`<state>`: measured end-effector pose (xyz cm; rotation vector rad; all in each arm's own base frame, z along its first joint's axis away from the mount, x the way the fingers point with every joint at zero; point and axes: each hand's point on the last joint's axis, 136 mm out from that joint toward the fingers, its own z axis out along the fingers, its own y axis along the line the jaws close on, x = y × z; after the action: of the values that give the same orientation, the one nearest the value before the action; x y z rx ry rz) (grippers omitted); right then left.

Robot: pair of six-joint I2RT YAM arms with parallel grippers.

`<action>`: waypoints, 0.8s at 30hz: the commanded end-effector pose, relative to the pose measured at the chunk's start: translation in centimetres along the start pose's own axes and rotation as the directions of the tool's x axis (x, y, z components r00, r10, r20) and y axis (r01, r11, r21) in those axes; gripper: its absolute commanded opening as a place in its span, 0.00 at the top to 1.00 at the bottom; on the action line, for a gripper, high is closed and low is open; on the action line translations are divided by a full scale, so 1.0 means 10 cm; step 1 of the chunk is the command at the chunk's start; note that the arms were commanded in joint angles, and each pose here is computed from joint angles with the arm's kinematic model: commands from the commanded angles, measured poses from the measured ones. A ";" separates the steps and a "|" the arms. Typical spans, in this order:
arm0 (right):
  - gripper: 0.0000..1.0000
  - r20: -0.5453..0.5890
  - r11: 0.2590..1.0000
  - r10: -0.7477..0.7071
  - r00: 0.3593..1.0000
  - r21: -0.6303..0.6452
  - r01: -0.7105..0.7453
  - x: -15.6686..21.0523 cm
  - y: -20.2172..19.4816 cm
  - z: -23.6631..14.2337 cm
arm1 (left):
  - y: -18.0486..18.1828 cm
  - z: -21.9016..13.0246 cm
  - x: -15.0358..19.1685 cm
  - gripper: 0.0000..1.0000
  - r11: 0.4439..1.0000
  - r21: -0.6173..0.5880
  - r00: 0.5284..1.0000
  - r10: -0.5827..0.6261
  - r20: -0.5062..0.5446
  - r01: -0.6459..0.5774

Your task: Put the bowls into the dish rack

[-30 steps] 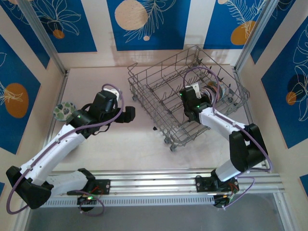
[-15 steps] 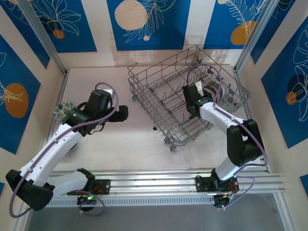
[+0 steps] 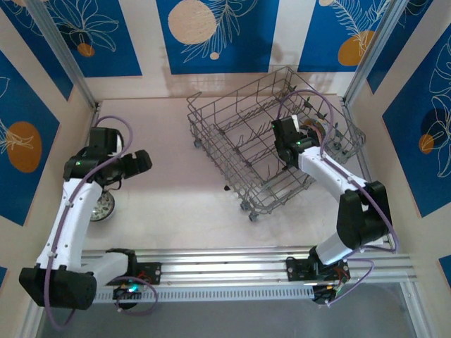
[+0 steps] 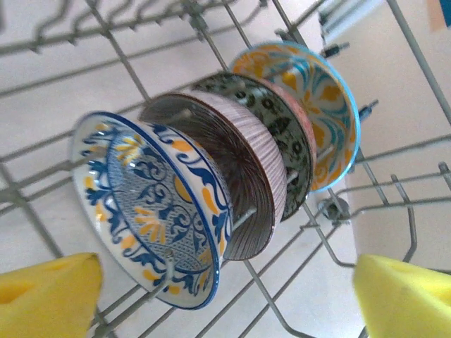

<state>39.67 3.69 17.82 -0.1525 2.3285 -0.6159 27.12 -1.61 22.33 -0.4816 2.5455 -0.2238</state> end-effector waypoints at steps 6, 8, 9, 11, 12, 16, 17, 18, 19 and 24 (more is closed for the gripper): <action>0.01 0.062 0.948 0.053 0.997 -0.316 -0.031 -0.23 0.20 -0.53 | 0.65 0.16 0.30 0.05 0.976 -0.109 0.968 -0.203 -0.150 0.188; 0.00 0.067 0.929 0.060 0.996 -0.368 -0.031 -0.25 0.27 -0.60 | 0.73 0.21 0.33 0.05 0.969 -0.131 0.960 -0.229 -0.162 0.209; 0.00 0.070 0.917 0.062 0.996 -0.399 -0.029 -0.26 0.31 -0.64 | 0.77 0.23 0.33 0.06 0.965 -0.145 0.957 -0.240 -0.163 0.217; 0.00 0.081 0.895 0.067 0.994 -0.445 -0.024 -0.29 0.38 -0.71 | 0.88 0.28 0.34 0.06 0.958 -0.177 0.953 -0.253 -0.167 0.224; 0.00 0.084 0.883 0.067 0.994 -0.468 -0.020 -0.30 0.42 -0.75 | 0.95 0.30 0.34 0.07 0.955 -0.206 0.952 -0.251 -0.173 0.215; 0.01 0.087 0.843 0.081 0.993 -0.538 -0.021 -0.33 0.53 -0.82 | 1.18 0.43 0.37 0.12 0.937 -0.313 0.951 -0.225 -0.211 0.152; 0.01 0.088 0.834 0.081 0.993 -0.552 -0.019 -0.34 0.56 -0.84 | 1.23 0.46 0.37 0.14 0.931 -0.336 0.950 -0.224 -0.216 0.143; 0.00 0.090 0.824 0.081 0.993 -0.566 -0.016 -0.35 0.58 -0.86 | 1.27 0.50 0.35 0.16 0.928 -0.350 0.952 -0.214 -0.220 0.127; 0.01 0.087 0.818 0.080 0.993 -0.575 -0.016 -0.35 0.60 -0.86 | 1.32 0.52 0.35 0.16 0.920 -0.372 0.950 -0.215 -0.226 0.120; 0.00 0.091 0.795 0.099 0.991 -0.606 -0.023 -0.37 0.61 -0.94 | 1.44 0.73 0.40 0.19 0.906 -0.414 0.926 -0.225 -0.303 0.085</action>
<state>36.89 12.46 20.73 -0.3901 2.3715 0.0899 23.93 8.45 11.49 -0.8845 2.8690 0.0896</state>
